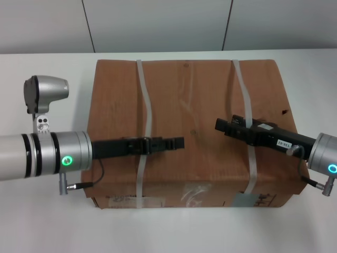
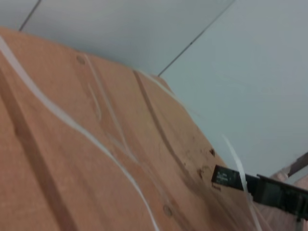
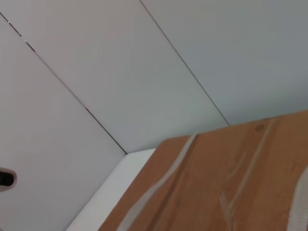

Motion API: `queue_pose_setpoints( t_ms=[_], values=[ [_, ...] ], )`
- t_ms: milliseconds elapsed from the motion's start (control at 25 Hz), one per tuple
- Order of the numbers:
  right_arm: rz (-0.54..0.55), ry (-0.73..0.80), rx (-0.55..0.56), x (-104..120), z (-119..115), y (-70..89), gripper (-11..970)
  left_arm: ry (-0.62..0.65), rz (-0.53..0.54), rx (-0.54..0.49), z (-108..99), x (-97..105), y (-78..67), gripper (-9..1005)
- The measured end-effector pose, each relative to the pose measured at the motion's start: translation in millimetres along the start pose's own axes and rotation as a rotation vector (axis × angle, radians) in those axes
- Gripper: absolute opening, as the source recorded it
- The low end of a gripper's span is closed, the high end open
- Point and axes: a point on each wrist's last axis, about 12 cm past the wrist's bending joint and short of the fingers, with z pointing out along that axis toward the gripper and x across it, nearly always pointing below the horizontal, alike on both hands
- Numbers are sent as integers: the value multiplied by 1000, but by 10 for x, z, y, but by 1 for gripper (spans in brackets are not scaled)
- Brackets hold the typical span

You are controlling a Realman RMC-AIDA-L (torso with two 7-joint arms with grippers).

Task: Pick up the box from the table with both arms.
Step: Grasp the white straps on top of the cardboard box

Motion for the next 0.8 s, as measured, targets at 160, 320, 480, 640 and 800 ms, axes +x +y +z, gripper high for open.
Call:
queue_pose_setpoints(
  t_ms=[160,320,480,640,800],
  values=[
    [-17,-3,-3,-1,43,12,793,-54,-24,-45,15,-47,52,837],
    [-24,5,-6,3,61,19,749,-72,-38,-73,-1,-40,92,836],
    [-20,-1,1,9,48,9,670,-83,-43,-83,-19,-55,111,771],
    [-15,-2,15,13,43,-8,591,-89,-46,-90,-30,-66,124,632],
    [-12,-2,17,16,40,-11,333,-90,-43,-97,-25,-63,129,469]
  ],
)
